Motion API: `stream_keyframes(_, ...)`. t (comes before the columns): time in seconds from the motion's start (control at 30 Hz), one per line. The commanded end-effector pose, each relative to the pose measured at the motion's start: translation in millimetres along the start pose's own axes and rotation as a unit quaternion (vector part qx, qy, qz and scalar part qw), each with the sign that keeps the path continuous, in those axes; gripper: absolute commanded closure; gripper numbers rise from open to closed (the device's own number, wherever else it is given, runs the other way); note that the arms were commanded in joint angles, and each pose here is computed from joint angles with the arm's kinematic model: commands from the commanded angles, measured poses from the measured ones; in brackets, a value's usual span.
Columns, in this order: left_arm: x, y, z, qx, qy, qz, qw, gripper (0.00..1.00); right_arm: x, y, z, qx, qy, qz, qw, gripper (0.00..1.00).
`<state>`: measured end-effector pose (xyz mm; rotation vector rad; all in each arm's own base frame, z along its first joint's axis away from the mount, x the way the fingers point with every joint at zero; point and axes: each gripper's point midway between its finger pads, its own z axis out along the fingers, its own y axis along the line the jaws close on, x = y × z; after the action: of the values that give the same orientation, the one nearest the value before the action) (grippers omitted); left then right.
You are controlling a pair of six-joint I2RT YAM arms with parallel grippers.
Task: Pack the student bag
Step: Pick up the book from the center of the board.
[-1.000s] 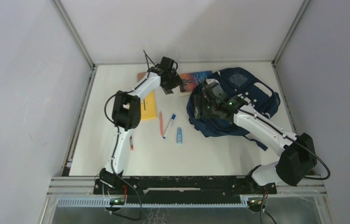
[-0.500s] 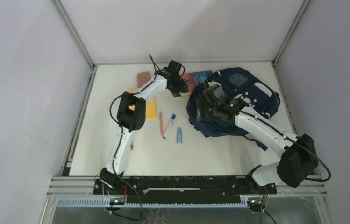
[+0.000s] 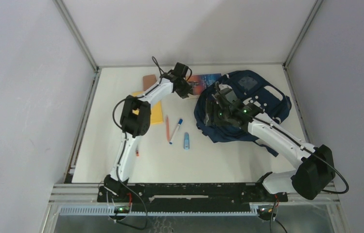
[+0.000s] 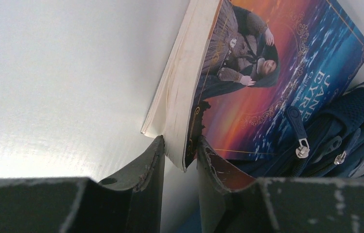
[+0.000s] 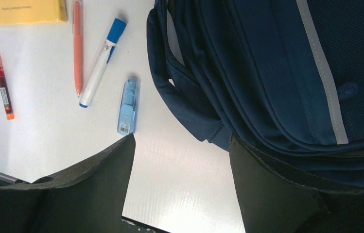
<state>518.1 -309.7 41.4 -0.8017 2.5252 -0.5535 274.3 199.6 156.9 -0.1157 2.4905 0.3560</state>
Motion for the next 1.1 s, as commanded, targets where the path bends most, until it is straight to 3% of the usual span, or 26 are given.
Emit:
stream_keyframes(0.0, -36.3, 11.8, -41.2, -0.026, -0.084, 0.005, 0.996, 1.0, -7.9, 6.7, -9.1, -0.012, -0.02, 0.012, 1.0, 0.2)
stream_keyframes(0.17, -46.1, 22.2, -69.7, -0.03, -0.121, 0.024, 0.992, 1.0, -6.3, 8.1, -8.2, -0.014, -0.017, 0.011, 1.0, 0.2)
stream_keyframes(0.47, -39.9, 36.1, -115.7, -0.004, -0.138, 0.044, 0.989, 1.0, -11.4, 20.6, -9.7, -0.042, -0.025, 0.017, 0.999, 0.2)
stream_keyframes(0.73, -36.4, 38.2, -160.8, 0.026, -0.153, 0.073, 0.985, 1.0, -19.5, 64.1, -1.1, -0.131, -0.016, 0.038, 0.991, 0.21)
stream_keyframes(0.87, -37.1, 47.6, -185.9, 0.03, -0.169, 0.067, 0.983, 1.0, -31.2, 84.8, 5.1, -0.172, -0.006, 0.129, 0.977, 0.21)
stream_keyframes(1.07, -24.9, 76.1, -211.2, 0.029, -0.176, 0.039, 0.983, 1.0, -72.0, 119.2, 8.8, -0.27, 0.0, 0.269, 0.925, 0.2)
